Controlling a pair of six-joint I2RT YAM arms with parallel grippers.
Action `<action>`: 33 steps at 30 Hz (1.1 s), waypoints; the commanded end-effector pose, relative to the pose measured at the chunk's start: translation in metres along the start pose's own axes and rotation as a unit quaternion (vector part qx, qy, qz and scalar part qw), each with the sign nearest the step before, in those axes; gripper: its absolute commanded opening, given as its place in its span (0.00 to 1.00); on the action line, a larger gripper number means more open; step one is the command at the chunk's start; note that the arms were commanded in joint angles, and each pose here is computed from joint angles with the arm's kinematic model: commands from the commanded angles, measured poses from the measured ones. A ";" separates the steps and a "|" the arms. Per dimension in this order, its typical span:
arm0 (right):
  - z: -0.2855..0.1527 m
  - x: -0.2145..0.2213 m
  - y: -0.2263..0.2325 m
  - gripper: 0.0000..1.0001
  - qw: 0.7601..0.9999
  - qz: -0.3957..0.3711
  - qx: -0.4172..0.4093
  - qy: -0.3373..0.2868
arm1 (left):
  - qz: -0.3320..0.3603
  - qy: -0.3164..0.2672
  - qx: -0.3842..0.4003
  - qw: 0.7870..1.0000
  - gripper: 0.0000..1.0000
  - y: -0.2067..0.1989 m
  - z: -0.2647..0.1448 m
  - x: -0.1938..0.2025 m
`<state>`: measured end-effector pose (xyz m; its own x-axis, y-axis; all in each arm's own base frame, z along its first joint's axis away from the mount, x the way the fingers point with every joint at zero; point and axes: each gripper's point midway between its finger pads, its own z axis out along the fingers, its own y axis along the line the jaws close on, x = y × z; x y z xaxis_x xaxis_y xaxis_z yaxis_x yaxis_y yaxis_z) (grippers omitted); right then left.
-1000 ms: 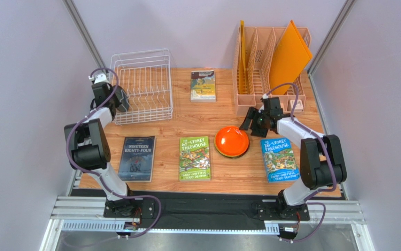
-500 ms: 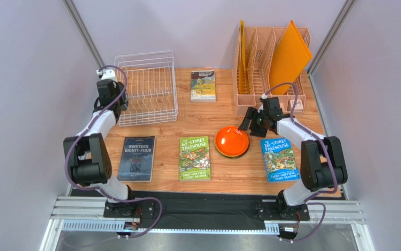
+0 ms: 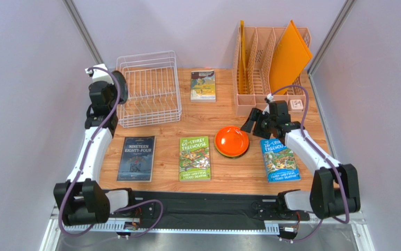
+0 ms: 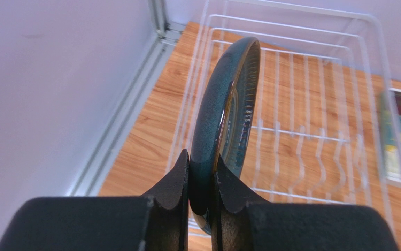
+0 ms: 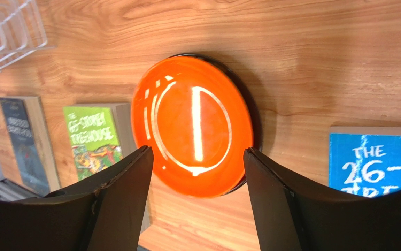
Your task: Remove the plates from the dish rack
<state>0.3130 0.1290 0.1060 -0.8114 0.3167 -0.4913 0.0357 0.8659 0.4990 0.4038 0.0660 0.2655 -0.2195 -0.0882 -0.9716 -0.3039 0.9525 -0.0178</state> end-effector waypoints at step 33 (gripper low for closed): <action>-0.010 0.022 0.137 0.70 0.961 -0.056 -0.269 -0.004 | -0.233 0.216 0.560 0.765 0.00 -0.322 -0.205 0.091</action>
<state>0.2875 0.2366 0.1649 -0.7953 0.2278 -0.5618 -0.3147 0.6369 0.7038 0.2831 -0.2804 0.1652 -0.7673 -0.3036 -0.5648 0.3390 0.5556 -0.7592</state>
